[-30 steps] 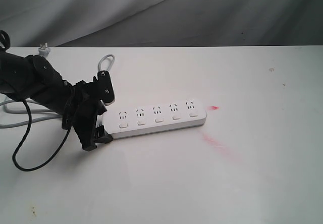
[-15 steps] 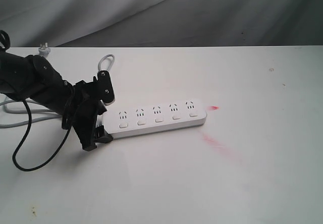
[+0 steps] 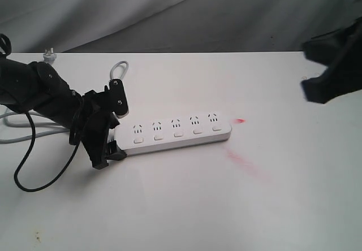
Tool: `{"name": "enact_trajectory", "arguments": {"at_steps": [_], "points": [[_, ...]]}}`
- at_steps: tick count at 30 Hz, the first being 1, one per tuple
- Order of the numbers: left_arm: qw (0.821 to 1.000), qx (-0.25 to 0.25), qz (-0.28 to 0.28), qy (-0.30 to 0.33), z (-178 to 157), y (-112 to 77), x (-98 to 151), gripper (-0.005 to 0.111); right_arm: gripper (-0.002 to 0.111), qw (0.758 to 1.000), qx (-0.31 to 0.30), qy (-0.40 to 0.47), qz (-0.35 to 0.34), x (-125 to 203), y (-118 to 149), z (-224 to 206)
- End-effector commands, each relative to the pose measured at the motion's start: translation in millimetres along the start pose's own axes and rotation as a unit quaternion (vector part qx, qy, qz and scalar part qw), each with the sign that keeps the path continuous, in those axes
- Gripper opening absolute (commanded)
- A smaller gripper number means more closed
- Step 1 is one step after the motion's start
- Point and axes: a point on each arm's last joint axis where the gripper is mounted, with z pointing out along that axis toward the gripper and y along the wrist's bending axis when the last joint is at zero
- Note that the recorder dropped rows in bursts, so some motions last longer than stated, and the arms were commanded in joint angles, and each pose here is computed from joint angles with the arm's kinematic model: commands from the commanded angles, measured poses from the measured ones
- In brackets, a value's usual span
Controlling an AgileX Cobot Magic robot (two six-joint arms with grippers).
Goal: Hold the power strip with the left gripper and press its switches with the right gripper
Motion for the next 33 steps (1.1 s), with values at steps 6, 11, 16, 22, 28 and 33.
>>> {"name": "enact_trajectory", "arguments": {"at_steps": [6, 11, 16, 22, 28, 33], "points": [[1.000, -0.014, 0.012, 0.004, -0.1, 3.4, 1.1, 0.065, 0.000, 0.989, -0.099, 0.096, 0.056, -9.8, 42.8, 73.9], [1.000, -0.014, 0.011, 0.004, -0.1, 3.4, 1.1, 0.065, 0.000, 0.983, -0.121, 0.129, 0.044, -23.4, 46.6, 94.6], [1.000, -0.014, 0.011, 0.004, -0.1, 3.4, 1.1, 0.065, 0.000, 0.974, -0.169, 0.138, -0.062, -44.1, 50.1, 112.6], [1.000, -0.014, 0.011, 0.004, -0.1, 3.4, 1.1, 0.065, 0.000, 0.951, -0.228, 0.139, -0.153, -61.5, 56.6, 151.3], [1.000, -0.014, 0.012, 0.004, -0.1, 3.4, 1.1, 0.065, 0.000, 0.925, -0.301, 0.132, -0.191, -49.3, 72.7, 209.2], [1.000, -0.014, 0.012, 0.004, -0.1, 3.4, 1.1, 0.065, 0.000, 0.922, -0.324, 0.102, -0.187, -37.0, 84.6, 241.9]]}}
